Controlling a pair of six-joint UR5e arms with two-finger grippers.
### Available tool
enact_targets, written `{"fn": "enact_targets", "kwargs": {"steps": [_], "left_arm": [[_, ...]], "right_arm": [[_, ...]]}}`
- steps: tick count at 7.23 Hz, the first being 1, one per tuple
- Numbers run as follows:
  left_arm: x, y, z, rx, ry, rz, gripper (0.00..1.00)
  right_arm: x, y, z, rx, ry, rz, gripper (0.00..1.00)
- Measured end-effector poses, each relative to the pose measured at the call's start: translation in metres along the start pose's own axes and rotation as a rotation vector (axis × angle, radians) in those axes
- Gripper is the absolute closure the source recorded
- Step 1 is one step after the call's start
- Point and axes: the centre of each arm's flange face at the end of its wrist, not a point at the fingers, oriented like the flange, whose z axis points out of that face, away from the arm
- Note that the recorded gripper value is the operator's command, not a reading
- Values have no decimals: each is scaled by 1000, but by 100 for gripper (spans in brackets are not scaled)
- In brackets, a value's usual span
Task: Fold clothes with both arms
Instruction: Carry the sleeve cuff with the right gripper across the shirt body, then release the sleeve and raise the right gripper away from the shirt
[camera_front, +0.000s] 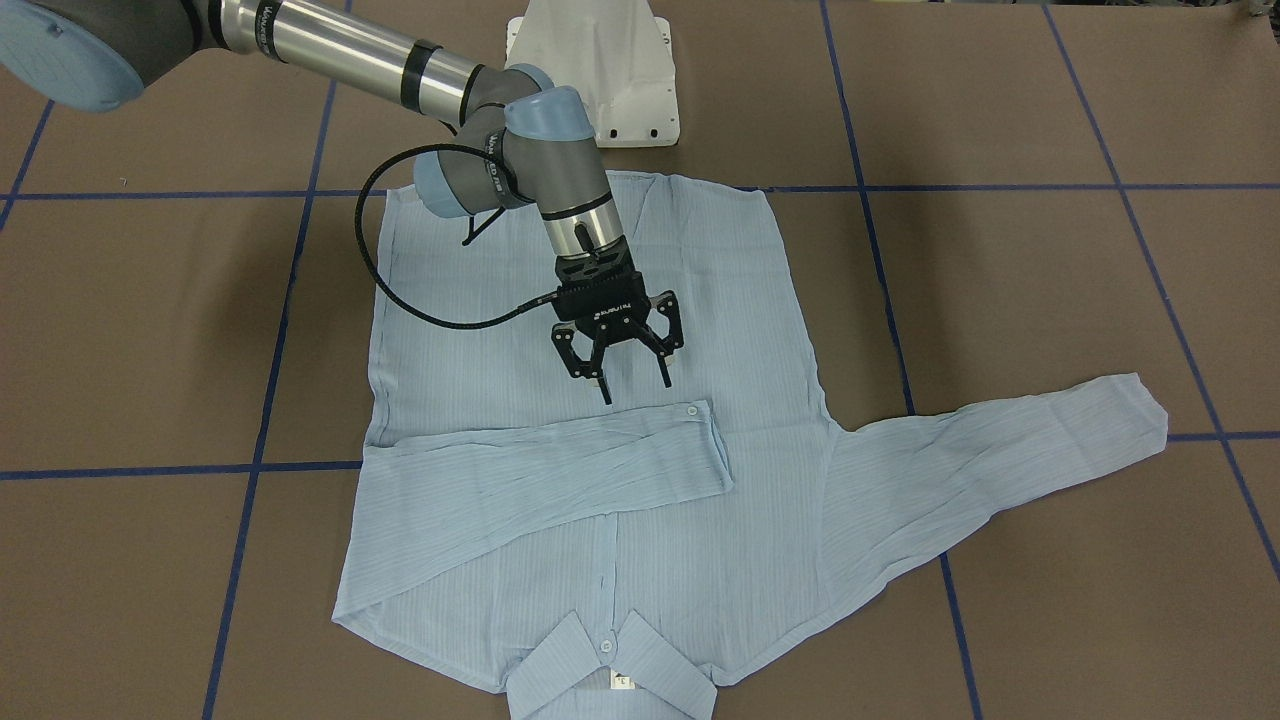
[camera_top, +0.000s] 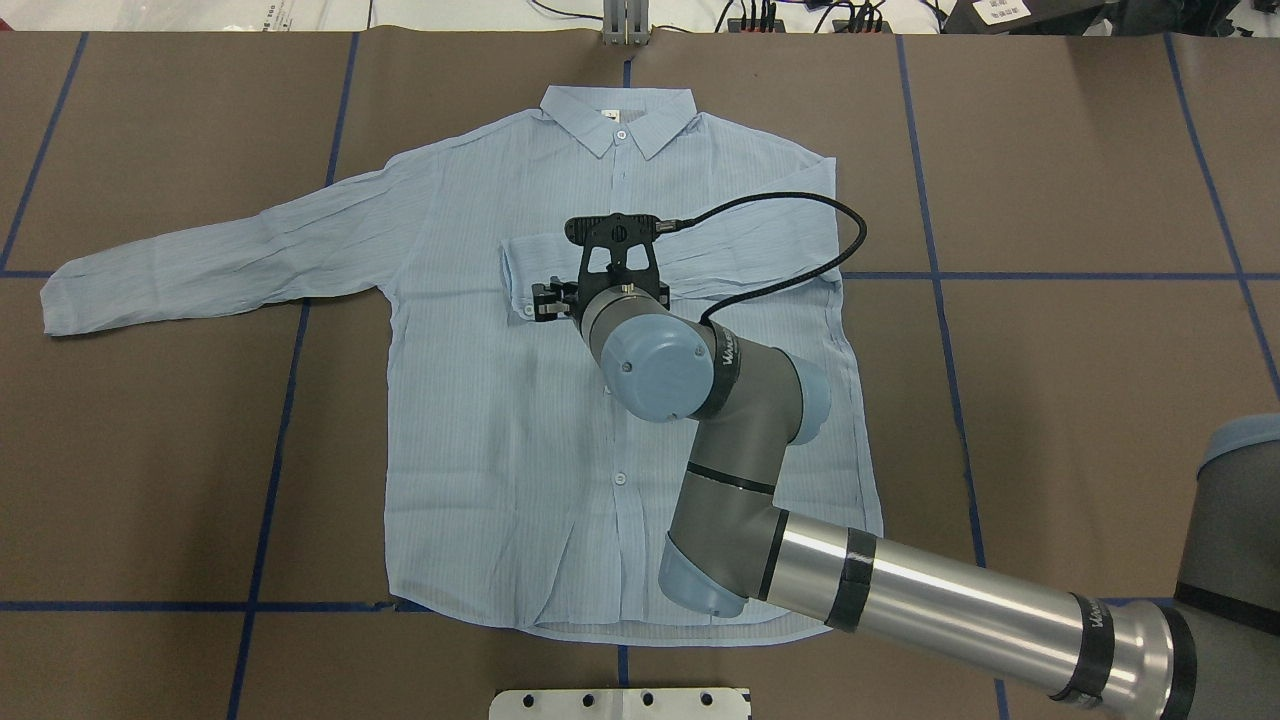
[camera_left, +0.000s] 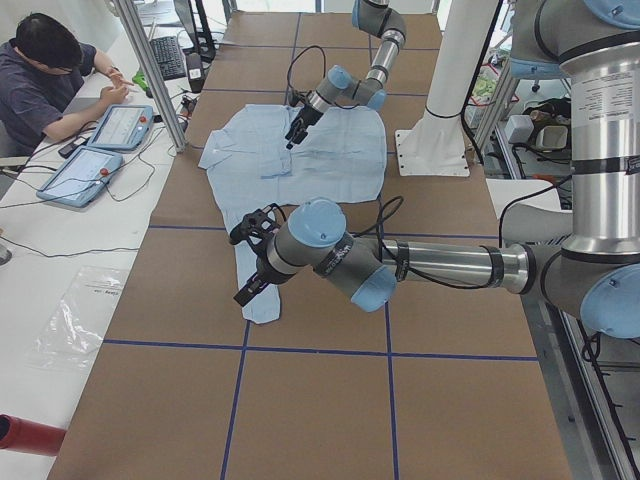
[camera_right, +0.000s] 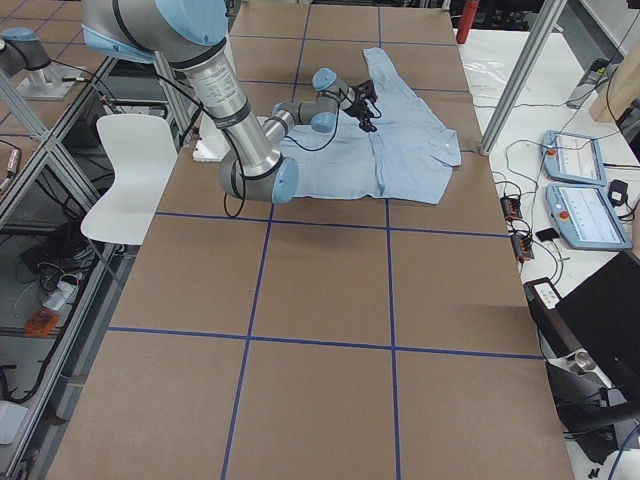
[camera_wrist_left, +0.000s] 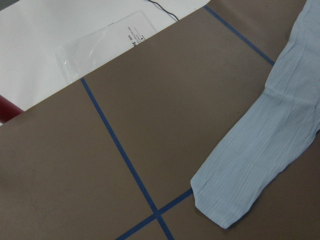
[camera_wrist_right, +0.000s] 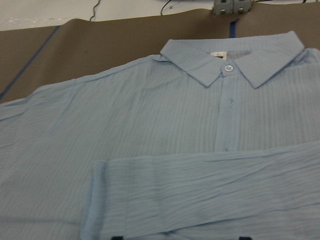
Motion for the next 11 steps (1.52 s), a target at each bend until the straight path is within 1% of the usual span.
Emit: {"fn": "enact_targets", "kwargs": {"steps": [1,2,3,4,5,6,7,8,9,11], "left_arm": [[2,-4,-1,12,2,14,0],[10,-9,3,28,17,49,0],[24,-13,17,30,50,78,0],[34,-11,37,16,81,56,0],[39,-3,55,12,101,1,0],[38,11,73,24,104,-64,3],[35,24,90,51,83,-151,6],[40,33,109,80,57,-255,6],[54,39,132,99,33,-332,6],[87,50,184,135,10,-424,6]], "right_arm": [[17,-38,-7,-48,100,1,0],[43,-83,-16,-135,142,36,0],[76,-129,-31,-224,147,79,0],[112,-174,-59,-297,134,98,0],[149,-206,-96,-353,121,76,0],[195,-222,-128,-390,116,37,0],[256,-234,-151,-428,100,15,0],[321,-243,-170,-460,77,-5,0],[386,-245,-183,-483,67,-49,0],[487,-227,-200,-501,71,-109,0]]}}
